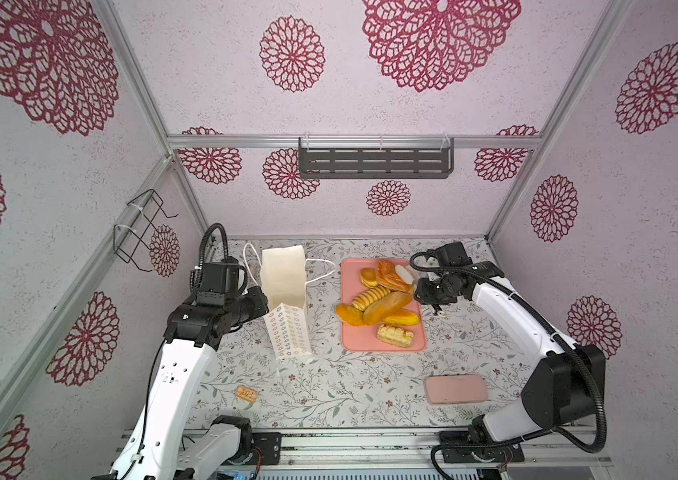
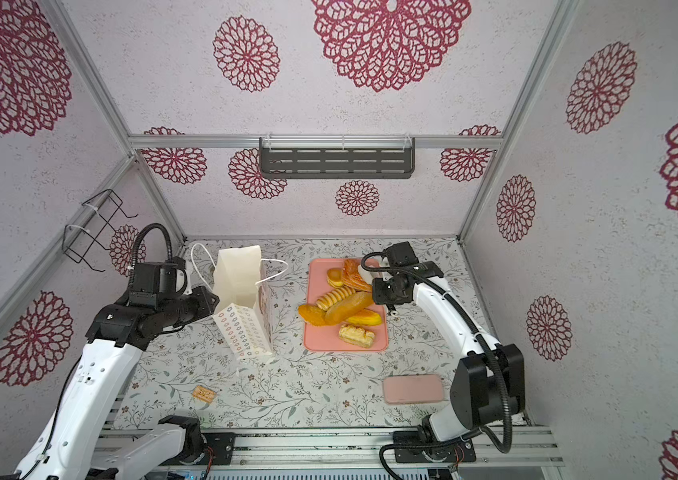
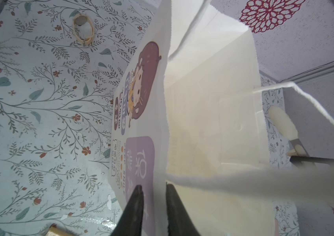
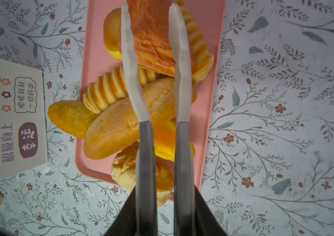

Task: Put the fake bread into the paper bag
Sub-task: 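Hold the bag open with left gripper while right tongs pinch the orange pastry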

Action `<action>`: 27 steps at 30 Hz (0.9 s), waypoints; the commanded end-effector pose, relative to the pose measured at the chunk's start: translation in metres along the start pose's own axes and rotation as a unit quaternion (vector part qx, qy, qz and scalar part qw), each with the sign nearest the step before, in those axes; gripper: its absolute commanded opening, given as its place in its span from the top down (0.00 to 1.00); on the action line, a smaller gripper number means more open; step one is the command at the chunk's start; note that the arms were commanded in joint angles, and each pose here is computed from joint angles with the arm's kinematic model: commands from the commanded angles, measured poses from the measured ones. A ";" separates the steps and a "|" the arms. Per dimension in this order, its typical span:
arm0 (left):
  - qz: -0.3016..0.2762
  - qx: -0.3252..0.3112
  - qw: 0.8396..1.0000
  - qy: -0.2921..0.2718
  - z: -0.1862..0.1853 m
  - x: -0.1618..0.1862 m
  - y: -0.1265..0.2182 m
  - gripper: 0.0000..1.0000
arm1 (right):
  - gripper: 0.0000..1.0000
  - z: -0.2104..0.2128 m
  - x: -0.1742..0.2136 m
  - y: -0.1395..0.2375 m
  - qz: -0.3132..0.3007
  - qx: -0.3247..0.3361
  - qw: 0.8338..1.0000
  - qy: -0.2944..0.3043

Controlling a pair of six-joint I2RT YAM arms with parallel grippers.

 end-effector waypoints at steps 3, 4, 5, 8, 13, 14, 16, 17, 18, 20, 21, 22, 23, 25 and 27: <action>-0.007 -0.014 1.000 0.001 0.004 -0.005 0.004 0.52 | 0.57 0.004 -0.018 0.003 -0.017 0.009 0.999 0.025; -0.008 -0.016 1.000 0.000 0.004 -0.006 0.005 0.49 | 0.56 0.004 -0.019 0.002 -0.018 0.010 0.999 0.027; -0.011 -0.017 1.000 0.000 0.004 -0.007 0.006 0.47 | 0.54 0.003 -0.021 0.001 -0.018 0.014 0.999 0.027; -0.019 -0.025 1.000 -0.002 0.006 -0.011 0.009 0.44 | 0.50 0.003 -0.025 -0.003 -0.018 0.018 0.999 0.032; -0.034 -0.030 0.999 -0.002 0.008 -0.014 0.018 0.39 | 0.44 0.004 -0.028 -0.011 -0.012 0.020 0.999 0.036; -0.037 -0.031 0.999 -0.002 0.008 -0.014 0.020 0.39 | 0.43 0.004 -0.029 -0.011 -0.012 0.018 0.999 0.036; -0.041 -0.034 0.999 -0.001 0.009 -0.014 0.023 0.38 | 0.41 0.005 -0.030 -0.013 -0.011 0.016 0.999 0.038; -0.043 -0.035 0.998 -0.001 0.009 -0.015 0.024 0.37 | 0.40 0.006 -0.031 -0.014 -0.010 0.016 0.999 0.038; -0.045 -0.036 0.998 0.000 0.010 -0.015 0.026 0.36 | 0.39 0.006 -0.032 -0.015 -0.010 0.016 0.999 0.039; -0.047 -0.036 0.998 0.001 0.010 -0.015 0.028 0.34 | 0.37 0.007 -0.034 -0.017 -0.008 0.015 0.999 0.041; -0.049 -0.036 0.998 0.002 0.010 -0.016 0.029 0.32 | 0.36 0.008 -0.035 -0.017 -0.008 0.012 0.999 0.042; -0.052 -0.036 0.998 0.002 0.010 -0.016 0.031 0.30 | 0.35 0.009 -0.036 -0.019 -0.006 0.010 0.999 0.042; -0.053 -0.036 0.998 0.003 0.010 -0.016 0.032 0.29 | 0.35 0.009 -0.037 -0.020 -0.005 0.008 0.999 0.043; -0.055 -0.037 0.998 0.003 0.010 -0.017 0.033 0.26 | 0.33 0.011 -0.038 -0.023 -0.002 0.005 0.999 0.046; -0.057 -0.037 0.998 0.004 0.010 -0.018 0.034 0.23 | 0.32 0.011 -0.039 -0.027 0.003 0.004 0.999 0.046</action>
Point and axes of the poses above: each gripper's point midway between its finger pads, its own y axis back along the fingers, its own z axis along the line the jaws close on, x = y × z, the point moved 4 cm from there along y, back along the fingers, and after that the axes turned 8 degrees about -y, right-handed, at the moved point
